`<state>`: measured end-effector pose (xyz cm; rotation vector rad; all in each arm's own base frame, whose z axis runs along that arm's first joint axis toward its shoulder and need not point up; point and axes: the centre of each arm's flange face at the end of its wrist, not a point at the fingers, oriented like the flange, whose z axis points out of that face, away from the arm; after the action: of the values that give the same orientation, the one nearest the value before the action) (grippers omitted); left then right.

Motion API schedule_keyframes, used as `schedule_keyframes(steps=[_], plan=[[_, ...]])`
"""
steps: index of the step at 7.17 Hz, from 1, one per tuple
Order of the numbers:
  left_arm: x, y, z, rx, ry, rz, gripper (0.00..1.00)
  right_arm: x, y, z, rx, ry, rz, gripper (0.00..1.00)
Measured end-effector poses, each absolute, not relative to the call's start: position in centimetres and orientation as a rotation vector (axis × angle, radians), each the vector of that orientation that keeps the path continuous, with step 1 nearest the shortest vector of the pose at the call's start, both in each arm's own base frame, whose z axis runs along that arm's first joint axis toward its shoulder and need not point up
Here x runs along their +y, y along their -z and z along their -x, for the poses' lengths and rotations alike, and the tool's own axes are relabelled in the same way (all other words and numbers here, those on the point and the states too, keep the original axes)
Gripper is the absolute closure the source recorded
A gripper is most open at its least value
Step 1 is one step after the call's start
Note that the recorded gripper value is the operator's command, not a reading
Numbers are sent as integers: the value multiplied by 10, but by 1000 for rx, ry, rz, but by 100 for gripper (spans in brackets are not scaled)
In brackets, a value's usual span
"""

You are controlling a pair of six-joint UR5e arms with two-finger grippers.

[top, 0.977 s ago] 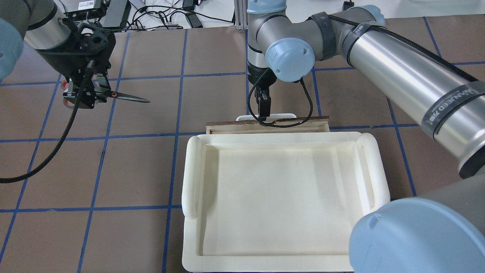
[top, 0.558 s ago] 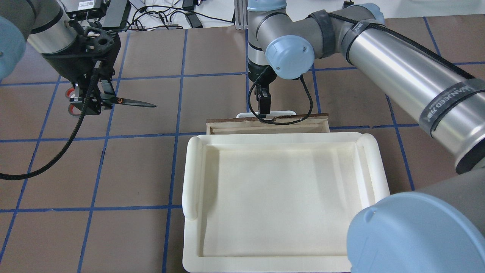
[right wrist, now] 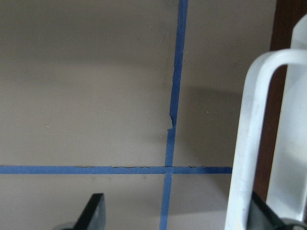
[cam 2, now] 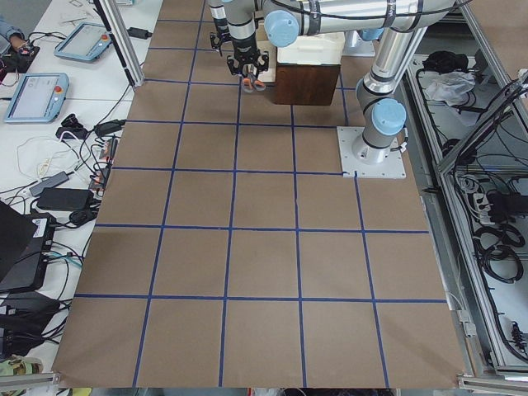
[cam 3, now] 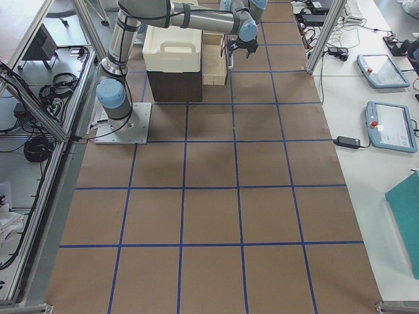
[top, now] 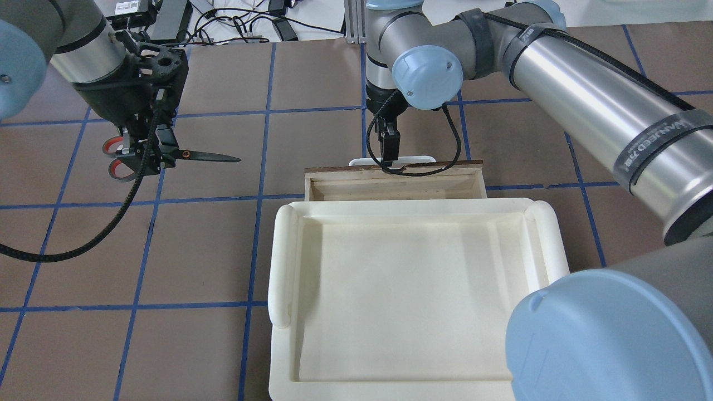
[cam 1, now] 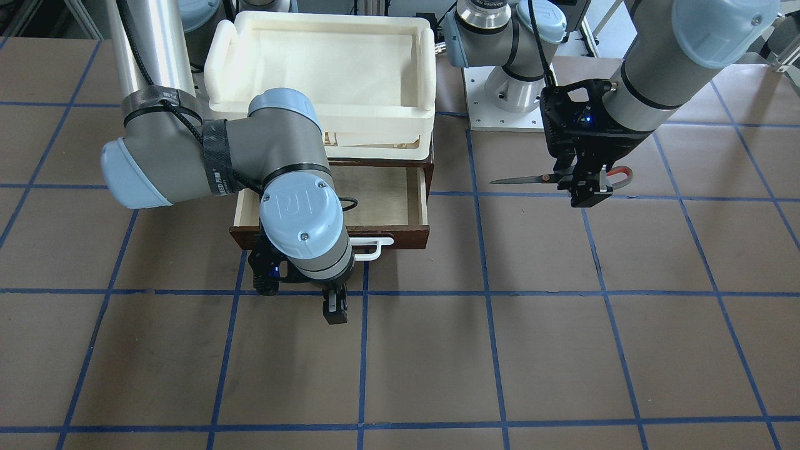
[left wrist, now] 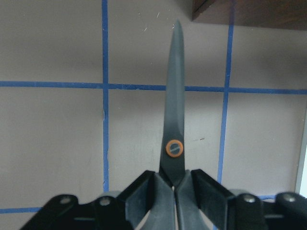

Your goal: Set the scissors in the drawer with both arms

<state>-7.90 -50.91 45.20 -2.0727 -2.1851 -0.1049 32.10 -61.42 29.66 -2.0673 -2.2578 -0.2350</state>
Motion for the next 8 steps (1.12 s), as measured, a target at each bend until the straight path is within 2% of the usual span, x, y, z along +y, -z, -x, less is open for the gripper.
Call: schedule_keyframes(steps=[8], plan=[[-511,-455,81,-2177,96,2055,100,-638,-296,-304,-2287,230,2068,0]])
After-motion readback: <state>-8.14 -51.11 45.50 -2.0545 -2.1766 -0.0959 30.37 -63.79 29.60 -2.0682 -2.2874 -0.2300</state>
